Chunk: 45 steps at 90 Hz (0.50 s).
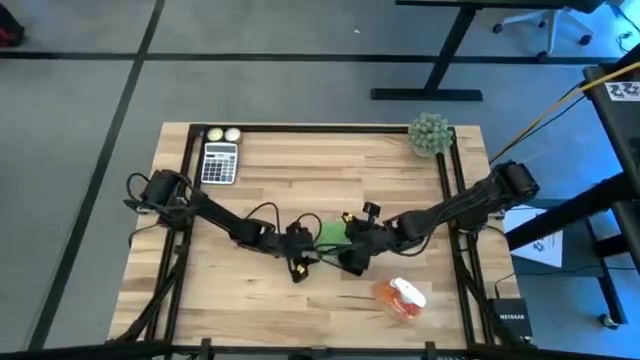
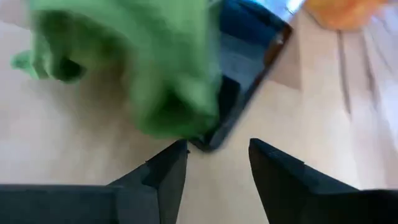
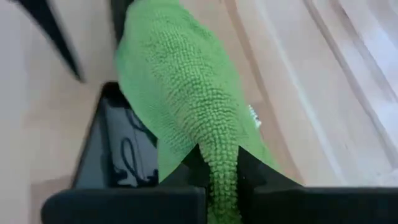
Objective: Apply microfiber cloth
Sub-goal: Wipe the front of the black cellphone using the green microfiber cloth
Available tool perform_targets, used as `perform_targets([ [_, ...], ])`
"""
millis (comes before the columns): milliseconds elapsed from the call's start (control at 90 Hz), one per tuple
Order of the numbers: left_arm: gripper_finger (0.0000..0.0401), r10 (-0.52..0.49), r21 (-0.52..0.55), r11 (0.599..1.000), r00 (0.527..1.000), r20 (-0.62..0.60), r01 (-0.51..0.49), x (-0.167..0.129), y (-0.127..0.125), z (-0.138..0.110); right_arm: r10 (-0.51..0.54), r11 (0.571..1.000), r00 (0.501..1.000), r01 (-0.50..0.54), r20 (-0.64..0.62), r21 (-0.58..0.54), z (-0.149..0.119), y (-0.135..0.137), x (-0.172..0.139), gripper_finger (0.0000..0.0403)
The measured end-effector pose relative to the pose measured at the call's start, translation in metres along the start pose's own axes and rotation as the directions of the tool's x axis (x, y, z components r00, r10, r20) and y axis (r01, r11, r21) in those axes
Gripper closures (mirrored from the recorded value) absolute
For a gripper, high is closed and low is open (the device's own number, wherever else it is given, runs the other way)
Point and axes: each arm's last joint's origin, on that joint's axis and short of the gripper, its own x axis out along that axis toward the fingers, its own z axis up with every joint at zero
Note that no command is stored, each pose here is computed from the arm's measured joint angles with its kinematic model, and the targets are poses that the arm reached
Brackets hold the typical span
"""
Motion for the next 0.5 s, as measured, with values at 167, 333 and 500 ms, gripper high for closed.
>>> perform_targets([
  [167,0.0245,-0.014,-0.029,0.999,1.0,-0.013,0.013,-0.001,-0.006,-0.004,-0.018,1.0,0.998,0.019,-0.058,0.014,-0.007,-0.003,0.0,0.0397],
  [333,0.0245,0.006,-0.04,0.999,0.999,-0.033,-0.007,0.01,-0.005,-0.015,-0.072,0.996,0.986,0.08,-0.152,0.05,-0.02,-0.009,0.0,0.0397],
  [500,0.0245,0.048,-0.065,0.997,0.999,-0.01,-0.048,0.019,0.002,-0.018,0.081,0.984,0.98,-0.049,-0.18,0.173,-0.035,-0.007,0.008,0.0397],
])
